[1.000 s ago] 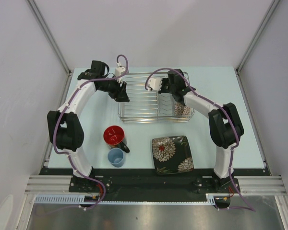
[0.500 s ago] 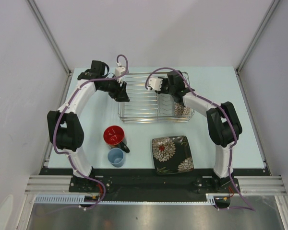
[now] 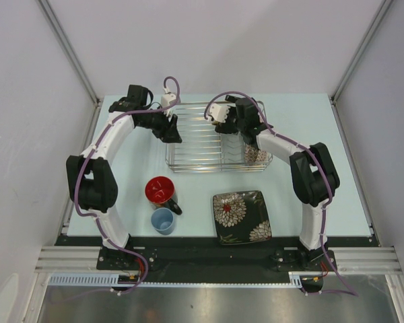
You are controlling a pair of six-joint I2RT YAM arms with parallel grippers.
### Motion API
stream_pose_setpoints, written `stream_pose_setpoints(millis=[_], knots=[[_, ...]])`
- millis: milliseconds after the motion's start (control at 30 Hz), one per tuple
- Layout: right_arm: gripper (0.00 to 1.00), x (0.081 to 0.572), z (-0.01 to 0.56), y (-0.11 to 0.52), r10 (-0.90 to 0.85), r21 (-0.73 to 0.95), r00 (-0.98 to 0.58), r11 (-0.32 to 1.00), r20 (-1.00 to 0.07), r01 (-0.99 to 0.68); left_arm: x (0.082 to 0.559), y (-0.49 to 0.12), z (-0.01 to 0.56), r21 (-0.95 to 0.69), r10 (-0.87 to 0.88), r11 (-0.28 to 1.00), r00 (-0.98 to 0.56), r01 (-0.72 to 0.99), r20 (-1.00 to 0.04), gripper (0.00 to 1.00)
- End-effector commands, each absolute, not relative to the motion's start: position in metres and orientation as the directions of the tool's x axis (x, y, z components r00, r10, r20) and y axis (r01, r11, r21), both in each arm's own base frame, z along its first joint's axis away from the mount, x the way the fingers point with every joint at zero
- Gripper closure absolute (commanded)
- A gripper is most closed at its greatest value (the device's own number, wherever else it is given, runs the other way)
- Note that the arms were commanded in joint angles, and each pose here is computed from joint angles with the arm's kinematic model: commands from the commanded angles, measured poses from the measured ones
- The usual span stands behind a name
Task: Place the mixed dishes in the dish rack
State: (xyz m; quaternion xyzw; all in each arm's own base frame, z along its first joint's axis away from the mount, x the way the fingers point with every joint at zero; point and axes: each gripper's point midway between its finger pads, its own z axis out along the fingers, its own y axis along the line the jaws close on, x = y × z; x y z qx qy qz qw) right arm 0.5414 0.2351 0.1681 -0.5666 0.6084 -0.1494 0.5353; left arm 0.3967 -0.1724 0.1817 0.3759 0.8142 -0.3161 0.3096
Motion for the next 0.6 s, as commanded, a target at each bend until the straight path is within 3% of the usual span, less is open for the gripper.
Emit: stream_pose_setpoints(millis=[0, 233, 433, 567], knots=[[0.0, 0.548, 0.207, 0.222, -0.83, -0.803, 0.19, 0.407, -0.525, -0.436, 0.398, -0.176, 0.201, -0.272, 0.388, 0.49, -0.486, 0.828, -0.783, 0.39], [0.0, 0.54, 0.229, 0.206, -0.82, -0.783, 0.105, 0.488, -0.563, -0.385, 0.395, -0.176, 0.211, -0.264, 0.382, 0.484, -0.473, 0.834, -0.794, 0.38], [0.0, 0.5, 0.249, 0.198, -0.727, -0.651, -0.047, 0.64, -0.685, -0.408, 0.389, -0.175, 0.216, -0.228, 0.408, 0.479, -0.445, 0.848, -0.797, 0.33], [0.0, 0.471, 0.259, 0.193, -0.692, -0.591, -0.088, 0.669, -0.716, -0.45, 0.385, -0.172, 0.215, -0.205, 0.425, 0.485, -0.434, 0.85, -0.794, 0.33]])
